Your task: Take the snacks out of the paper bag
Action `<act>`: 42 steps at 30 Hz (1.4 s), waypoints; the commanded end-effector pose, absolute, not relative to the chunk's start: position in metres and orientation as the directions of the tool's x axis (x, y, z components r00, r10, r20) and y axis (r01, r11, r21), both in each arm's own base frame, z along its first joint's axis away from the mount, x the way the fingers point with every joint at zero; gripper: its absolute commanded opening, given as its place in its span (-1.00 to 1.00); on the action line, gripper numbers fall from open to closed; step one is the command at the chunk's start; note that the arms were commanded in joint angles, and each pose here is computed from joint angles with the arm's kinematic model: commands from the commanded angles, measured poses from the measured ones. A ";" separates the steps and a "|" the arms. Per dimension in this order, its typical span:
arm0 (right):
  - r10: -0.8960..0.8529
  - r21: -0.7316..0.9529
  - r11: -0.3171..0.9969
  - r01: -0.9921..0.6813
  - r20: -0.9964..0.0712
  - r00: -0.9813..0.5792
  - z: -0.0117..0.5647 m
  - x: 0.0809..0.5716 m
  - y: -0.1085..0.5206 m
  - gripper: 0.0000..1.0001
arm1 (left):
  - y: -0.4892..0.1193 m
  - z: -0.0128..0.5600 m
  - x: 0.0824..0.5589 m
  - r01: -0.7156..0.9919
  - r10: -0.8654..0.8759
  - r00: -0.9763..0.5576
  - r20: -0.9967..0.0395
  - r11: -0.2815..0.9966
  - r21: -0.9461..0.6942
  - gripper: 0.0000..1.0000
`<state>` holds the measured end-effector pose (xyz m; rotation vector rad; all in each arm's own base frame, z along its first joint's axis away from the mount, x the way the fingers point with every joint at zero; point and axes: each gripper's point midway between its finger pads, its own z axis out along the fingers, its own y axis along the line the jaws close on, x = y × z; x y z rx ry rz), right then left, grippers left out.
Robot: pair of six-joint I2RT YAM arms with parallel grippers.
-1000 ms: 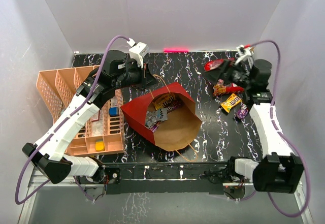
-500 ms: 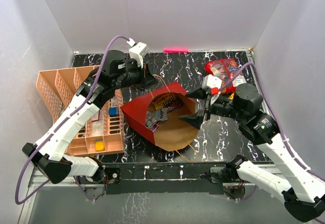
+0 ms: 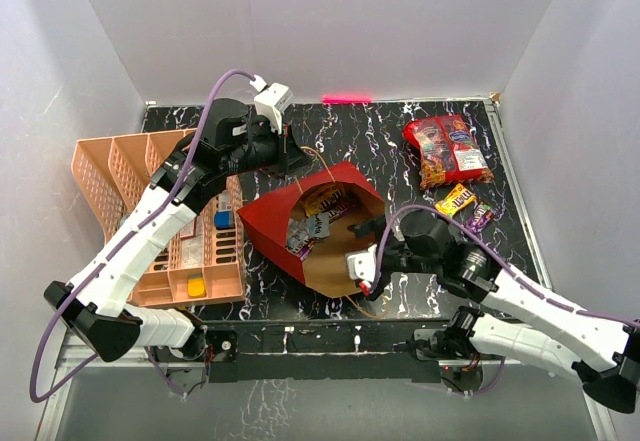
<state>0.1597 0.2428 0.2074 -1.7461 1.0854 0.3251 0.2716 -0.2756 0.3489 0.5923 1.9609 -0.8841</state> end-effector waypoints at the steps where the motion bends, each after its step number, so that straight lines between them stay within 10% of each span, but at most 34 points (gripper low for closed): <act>1: -0.440 -0.857 -0.182 -0.482 -0.367 0.820 0.233 0.189 0.265 0.97 | -0.274 0.362 0.266 0.708 0.048 -0.466 -0.883 0.619 -0.340 -1.00; 6: -0.462 -0.852 -0.344 -0.396 -0.214 0.861 0.201 0.203 0.284 0.99 | -0.273 0.363 0.263 0.712 0.046 -0.467 -0.883 0.612 -0.344 -1.00; 13: -0.446 -0.813 -0.418 -0.406 -0.205 0.871 0.158 0.203 0.293 0.53 | -0.279 0.362 0.254 0.729 0.048 -0.475 -0.879 0.580 -0.363 -1.00; 42: -0.567 -0.847 -0.173 -0.503 -0.332 0.754 0.087 0.301 0.323 0.04 | -0.281 0.369 0.242 0.748 0.049 -0.459 -0.887 0.560 -0.356 -1.00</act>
